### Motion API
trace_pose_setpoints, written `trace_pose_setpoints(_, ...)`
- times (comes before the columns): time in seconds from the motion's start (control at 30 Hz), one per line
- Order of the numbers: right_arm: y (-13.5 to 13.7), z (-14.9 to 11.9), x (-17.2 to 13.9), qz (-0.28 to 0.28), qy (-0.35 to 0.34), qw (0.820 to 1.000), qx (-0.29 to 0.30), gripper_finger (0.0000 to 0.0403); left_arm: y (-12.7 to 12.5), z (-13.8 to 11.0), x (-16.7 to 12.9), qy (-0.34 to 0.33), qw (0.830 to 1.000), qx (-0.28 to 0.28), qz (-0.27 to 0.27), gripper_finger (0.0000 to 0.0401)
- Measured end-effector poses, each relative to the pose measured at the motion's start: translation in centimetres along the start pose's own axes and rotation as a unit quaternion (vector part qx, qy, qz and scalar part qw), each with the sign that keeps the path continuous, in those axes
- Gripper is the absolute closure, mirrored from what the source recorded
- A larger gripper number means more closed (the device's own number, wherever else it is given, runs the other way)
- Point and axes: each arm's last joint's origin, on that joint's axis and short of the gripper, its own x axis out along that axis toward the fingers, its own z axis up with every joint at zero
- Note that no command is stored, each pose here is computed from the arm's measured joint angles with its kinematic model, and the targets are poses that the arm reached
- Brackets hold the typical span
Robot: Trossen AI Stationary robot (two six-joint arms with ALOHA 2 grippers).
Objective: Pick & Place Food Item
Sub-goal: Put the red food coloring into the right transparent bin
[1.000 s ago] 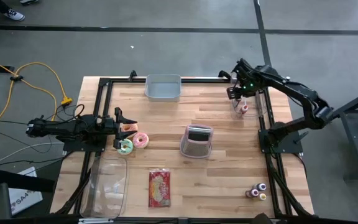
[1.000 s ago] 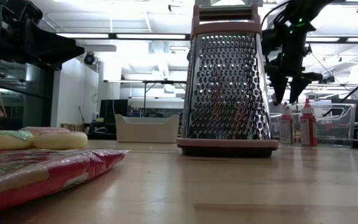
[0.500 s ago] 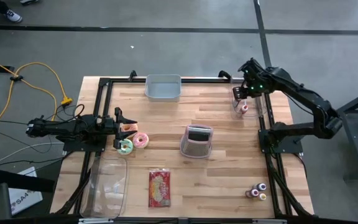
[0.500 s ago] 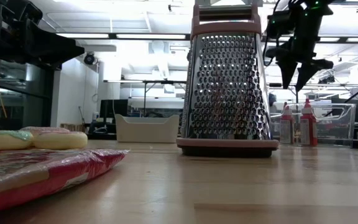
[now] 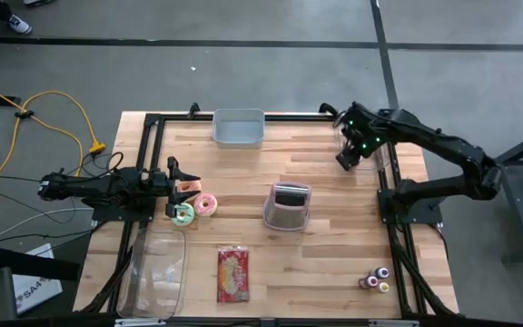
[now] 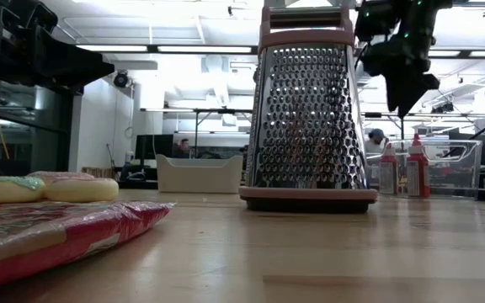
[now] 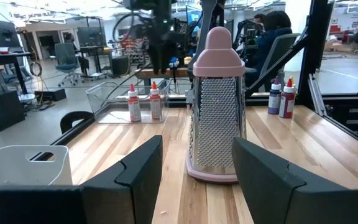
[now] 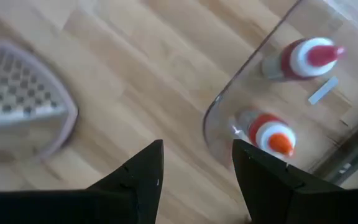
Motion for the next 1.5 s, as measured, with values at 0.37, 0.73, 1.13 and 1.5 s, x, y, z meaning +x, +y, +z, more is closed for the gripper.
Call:
trace_pose_setpoints(0.37, 4.1, -3.9, -1.4, 0.032, 0.011, 0.997, -0.076, 0.0224, 0.0, 0.0, 0.0, 0.000, 1.000, 0.000, 0.000, 0.0213)
trace_pose_setpoints(0.73, 7.9, -7.8, -2.0, 0.051, 0.021, 0.989, -0.137, 0.0224, 0.0, 0.0, 0.0, 0.000, 1.000, 0.000, 0.000, 0.0213)
trace_pose_setpoints(1.13, 10.8, -12.6, -2.6, 0.065, 0.020, 0.983, -0.168, 0.0224, 0.0, 0.0, 0.0, 0.000, 1.000, 0.000, 0.000, 0.0213)
trace_pose_setpoints(1.5, 12.5, -16.3, -2.6, 0.069, 0.033, 0.984, -0.159, 0.0224, 0.0, 0.0, 0.0, 0.000, 1.000, 0.000, 0.000, 0.0213)
